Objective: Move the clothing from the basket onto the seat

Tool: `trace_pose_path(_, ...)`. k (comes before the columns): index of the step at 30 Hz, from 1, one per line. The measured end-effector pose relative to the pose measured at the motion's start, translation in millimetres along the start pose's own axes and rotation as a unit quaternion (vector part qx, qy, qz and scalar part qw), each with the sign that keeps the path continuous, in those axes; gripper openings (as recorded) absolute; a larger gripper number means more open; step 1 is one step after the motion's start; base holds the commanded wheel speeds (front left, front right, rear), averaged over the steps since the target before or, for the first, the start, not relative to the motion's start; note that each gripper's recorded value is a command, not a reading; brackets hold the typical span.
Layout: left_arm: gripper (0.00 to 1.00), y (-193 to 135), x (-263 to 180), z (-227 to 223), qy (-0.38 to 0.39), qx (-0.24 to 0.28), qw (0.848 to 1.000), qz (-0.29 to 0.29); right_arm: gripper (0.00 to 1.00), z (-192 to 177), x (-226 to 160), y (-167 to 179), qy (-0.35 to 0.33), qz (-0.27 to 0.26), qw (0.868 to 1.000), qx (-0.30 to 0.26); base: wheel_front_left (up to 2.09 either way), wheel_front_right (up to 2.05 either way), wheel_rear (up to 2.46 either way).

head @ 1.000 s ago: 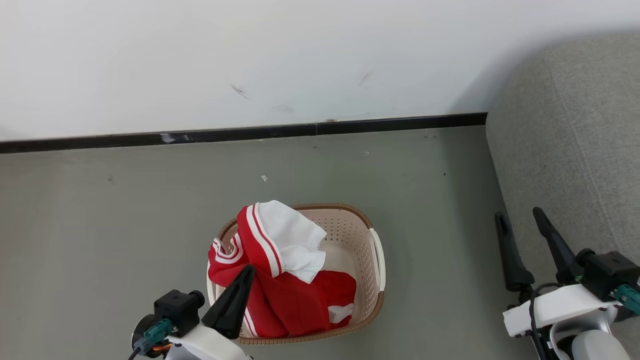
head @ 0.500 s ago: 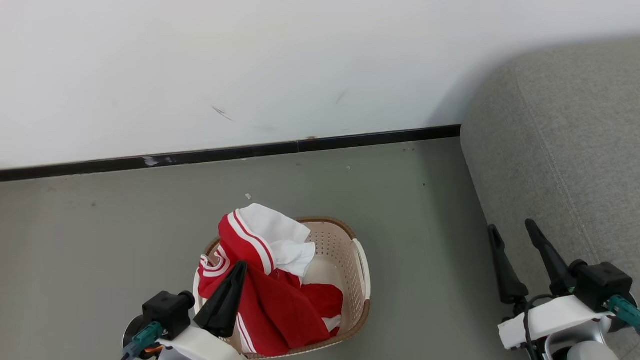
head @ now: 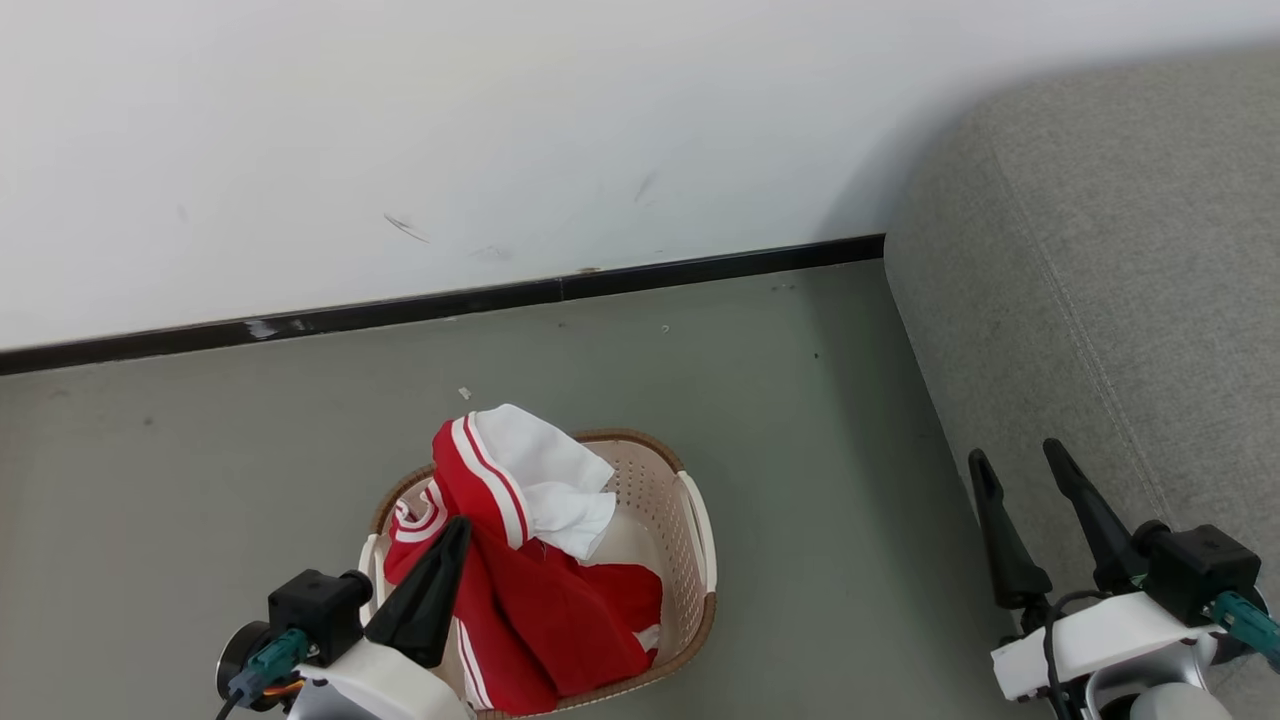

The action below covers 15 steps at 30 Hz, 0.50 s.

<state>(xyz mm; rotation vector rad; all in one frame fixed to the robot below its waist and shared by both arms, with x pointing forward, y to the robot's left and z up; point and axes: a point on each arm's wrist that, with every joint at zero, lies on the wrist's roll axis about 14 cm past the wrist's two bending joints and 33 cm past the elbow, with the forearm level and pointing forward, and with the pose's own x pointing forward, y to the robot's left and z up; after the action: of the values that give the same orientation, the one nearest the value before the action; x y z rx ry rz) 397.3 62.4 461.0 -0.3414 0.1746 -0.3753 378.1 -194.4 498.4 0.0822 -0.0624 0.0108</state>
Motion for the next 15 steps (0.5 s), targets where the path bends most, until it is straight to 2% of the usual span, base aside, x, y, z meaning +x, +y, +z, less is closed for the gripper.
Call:
trace_pose_path(12,0.0,8,13,-6,0.019,0.007,1.0,0.009,1.0,-2,-3,-8,0.004,-0.012,1.0,-0.003,0.0,0.0,0.0)
trace_pose_path(15,0.23,11,15,-10,0.029,0.011,0.999,0.01,1.0,-2,-3,-9,0.004,-0.013,1.0,-0.003,0.0,0.0,0.0)
